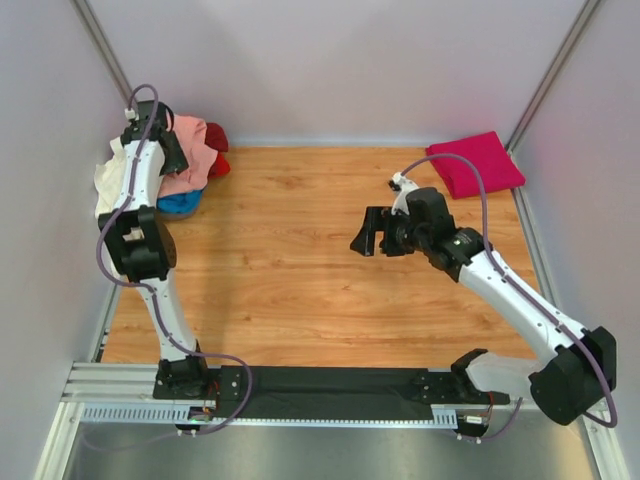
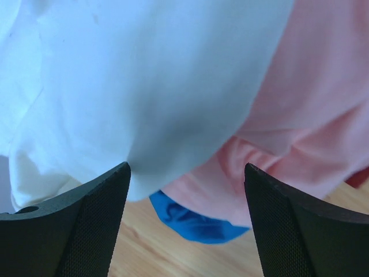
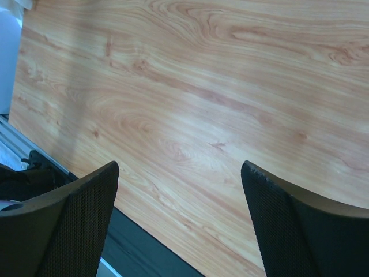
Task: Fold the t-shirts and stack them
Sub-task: Reset both grippers
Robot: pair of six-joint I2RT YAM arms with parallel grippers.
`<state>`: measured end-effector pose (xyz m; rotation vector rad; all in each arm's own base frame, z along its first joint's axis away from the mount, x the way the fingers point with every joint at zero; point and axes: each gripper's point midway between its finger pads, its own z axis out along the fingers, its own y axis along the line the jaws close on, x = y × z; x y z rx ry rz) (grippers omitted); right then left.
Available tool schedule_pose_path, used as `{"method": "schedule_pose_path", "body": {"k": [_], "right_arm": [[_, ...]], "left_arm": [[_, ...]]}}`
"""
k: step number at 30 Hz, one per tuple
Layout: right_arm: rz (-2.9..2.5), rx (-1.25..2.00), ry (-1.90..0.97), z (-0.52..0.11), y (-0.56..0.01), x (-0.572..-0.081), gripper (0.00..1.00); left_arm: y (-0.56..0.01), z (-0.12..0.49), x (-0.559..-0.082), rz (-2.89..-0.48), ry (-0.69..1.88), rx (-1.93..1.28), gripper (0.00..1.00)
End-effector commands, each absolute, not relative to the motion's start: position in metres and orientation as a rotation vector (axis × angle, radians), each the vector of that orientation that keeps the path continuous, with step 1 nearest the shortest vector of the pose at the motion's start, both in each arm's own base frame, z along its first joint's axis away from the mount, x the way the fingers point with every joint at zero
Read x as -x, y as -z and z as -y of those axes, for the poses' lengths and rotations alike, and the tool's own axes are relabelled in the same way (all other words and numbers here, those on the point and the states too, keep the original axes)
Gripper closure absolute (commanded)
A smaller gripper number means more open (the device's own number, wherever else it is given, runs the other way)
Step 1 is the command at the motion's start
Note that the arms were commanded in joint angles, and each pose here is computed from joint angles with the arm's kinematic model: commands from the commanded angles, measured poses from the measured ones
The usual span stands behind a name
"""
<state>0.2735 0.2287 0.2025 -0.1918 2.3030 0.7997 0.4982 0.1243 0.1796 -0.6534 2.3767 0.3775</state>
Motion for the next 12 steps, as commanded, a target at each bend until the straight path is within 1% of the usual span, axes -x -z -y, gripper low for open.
{"method": "schedule_pose_path", "body": {"k": [1, 6, 9, 11, 12], "right_arm": [[-2.320, 0.197, -0.728, -0.214, -0.197, -0.264, 0.11], [-2.266, 0.189, -0.736, -0.215, -0.210, -0.269, 0.10], [-2.215, 0.217, -0.800, -0.224, -0.220, -0.269, 0.15], [-2.205, 0.228, -0.826, -0.227, -0.224, -0.267, 0.15], [-2.204, 0.224, -0.826, -0.228, -0.224, -0.267, 0.13]], "left_arm": [[-0.186, -0.133, -0.514, -2.331, -0.377, 0.569, 0.14], [-0.184, -0.129, -0.516, -2.308, -0.291, 0.572, 0.16], [-0.186, -0.127, -0.514, -2.286, -0.276, 0.569, 0.16], [-0.186, -0.128, -0.513, -2.287, -0.285, 0.570, 0.16], [-0.187, -0.129, -0.512, -2.286, -0.288, 0.569, 0.16]]}}
